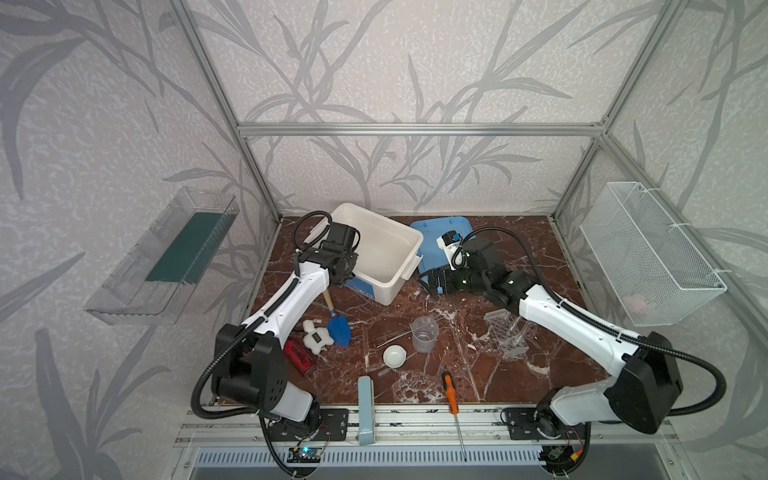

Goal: Organize the chemistry lab equipment

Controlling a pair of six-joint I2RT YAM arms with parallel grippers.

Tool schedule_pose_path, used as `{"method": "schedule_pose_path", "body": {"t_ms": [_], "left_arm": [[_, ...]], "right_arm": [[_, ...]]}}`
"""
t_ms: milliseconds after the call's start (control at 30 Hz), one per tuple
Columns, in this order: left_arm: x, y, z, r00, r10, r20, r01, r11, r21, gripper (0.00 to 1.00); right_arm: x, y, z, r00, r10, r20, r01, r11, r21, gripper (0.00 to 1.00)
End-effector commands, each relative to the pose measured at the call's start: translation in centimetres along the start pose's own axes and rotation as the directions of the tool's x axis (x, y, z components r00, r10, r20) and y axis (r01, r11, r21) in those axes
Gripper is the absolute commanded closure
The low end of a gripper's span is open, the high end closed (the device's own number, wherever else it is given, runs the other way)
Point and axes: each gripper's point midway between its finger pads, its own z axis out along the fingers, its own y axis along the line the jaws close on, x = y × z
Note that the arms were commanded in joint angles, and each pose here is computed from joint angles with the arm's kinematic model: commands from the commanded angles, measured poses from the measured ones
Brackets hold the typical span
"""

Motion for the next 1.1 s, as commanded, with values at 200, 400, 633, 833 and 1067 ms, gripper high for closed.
{"method": "schedule_pose_path", "body": {"t_ms": [200, 400, 633, 833, 1067], "left_arm": [[1.3, -2.0, -0.4, 0.983, -0.178, 0.046, 0.171, 0.976, 0.133, 0.73], [2.5, -1.0, -1.3, 0.979, -0.201, 0.044, 0.191, 0.966, 0.172, 0.52], [6.0, -2.5, -3.4, 0.989, -0.136, -0.056, 0.146, 0.964, 0.223, 0.35], [10.5, -2.3, -2.3, 0.978, -0.103, -0.18, 0.138, 0.971, 0.198, 0.33], [11.2, -1.8, -1.3, 0.972, -0.148, -0.181, 0.175, 0.974, 0.144, 0.53]], "right_arm": [[-1.6, 0.4, -1.0, 0.999, -0.012, 0.051, 0.012, 1.0, 0.014, 0.0], [-1.5, 0.1, -1.4, 0.999, -0.023, 0.049, 0.022, 0.999, 0.035, 0.0], [-1.8, -0.3, -2.1, 0.997, -0.029, 0.076, 0.024, 0.998, 0.064, 0.0], [-2.2, -1.0, -3.9, 0.992, -0.035, 0.119, 0.022, 0.994, 0.11, 0.0], [-2.0, -1.4, -4.4, 0.992, -0.032, 0.124, 0.016, 0.992, 0.126, 0.0]]}}
